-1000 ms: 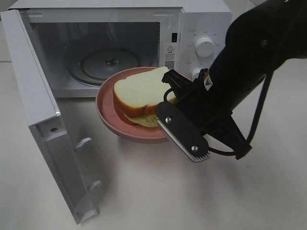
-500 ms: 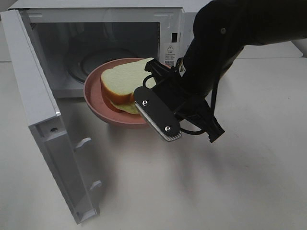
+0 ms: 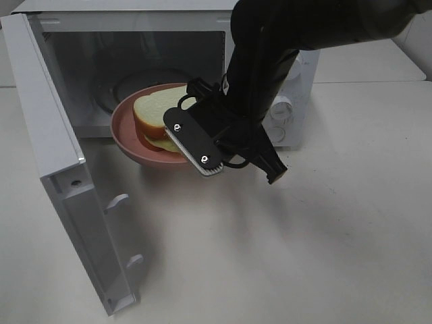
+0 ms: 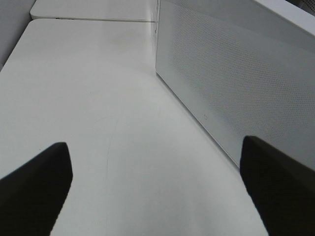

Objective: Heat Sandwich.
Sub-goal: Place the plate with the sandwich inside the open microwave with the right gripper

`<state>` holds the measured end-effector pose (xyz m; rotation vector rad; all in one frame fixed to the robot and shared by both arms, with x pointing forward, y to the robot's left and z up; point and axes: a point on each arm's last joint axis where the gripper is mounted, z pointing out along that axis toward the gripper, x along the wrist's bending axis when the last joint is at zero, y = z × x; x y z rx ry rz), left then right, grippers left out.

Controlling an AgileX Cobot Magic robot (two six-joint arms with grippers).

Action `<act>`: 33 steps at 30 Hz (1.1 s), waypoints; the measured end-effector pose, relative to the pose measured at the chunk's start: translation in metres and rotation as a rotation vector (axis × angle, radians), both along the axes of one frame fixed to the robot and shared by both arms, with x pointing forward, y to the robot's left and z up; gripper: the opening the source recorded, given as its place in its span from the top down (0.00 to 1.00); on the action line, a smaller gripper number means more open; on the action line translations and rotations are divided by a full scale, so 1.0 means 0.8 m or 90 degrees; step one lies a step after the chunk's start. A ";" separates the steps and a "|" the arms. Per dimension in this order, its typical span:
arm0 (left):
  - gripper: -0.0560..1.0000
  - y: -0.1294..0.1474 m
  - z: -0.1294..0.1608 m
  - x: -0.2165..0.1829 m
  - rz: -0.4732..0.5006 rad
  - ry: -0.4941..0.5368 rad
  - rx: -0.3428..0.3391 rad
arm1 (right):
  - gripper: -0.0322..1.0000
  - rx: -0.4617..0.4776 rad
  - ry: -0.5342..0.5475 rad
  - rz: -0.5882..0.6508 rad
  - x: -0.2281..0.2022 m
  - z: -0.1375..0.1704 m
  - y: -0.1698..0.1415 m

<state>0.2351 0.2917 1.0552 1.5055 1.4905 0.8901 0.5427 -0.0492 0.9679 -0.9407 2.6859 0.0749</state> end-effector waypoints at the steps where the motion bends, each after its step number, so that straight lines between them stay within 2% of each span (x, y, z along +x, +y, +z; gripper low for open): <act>1: 0.12 0.000 0.000 0.000 0.000 0.000 0.000 | 0.93 0.002 0.002 -0.007 0.003 0.000 0.003; 21: 0.12 0.000 0.000 0.000 0.000 0.000 0.000 | 0.93 0.004 0.011 -0.076 0.057 -0.005 0.049; 33: 0.12 0.000 0.000 0.000 0.000 0.000 0.000 | 0.93 0.002 -0.012 -0.120 0.088 -0.009 0.069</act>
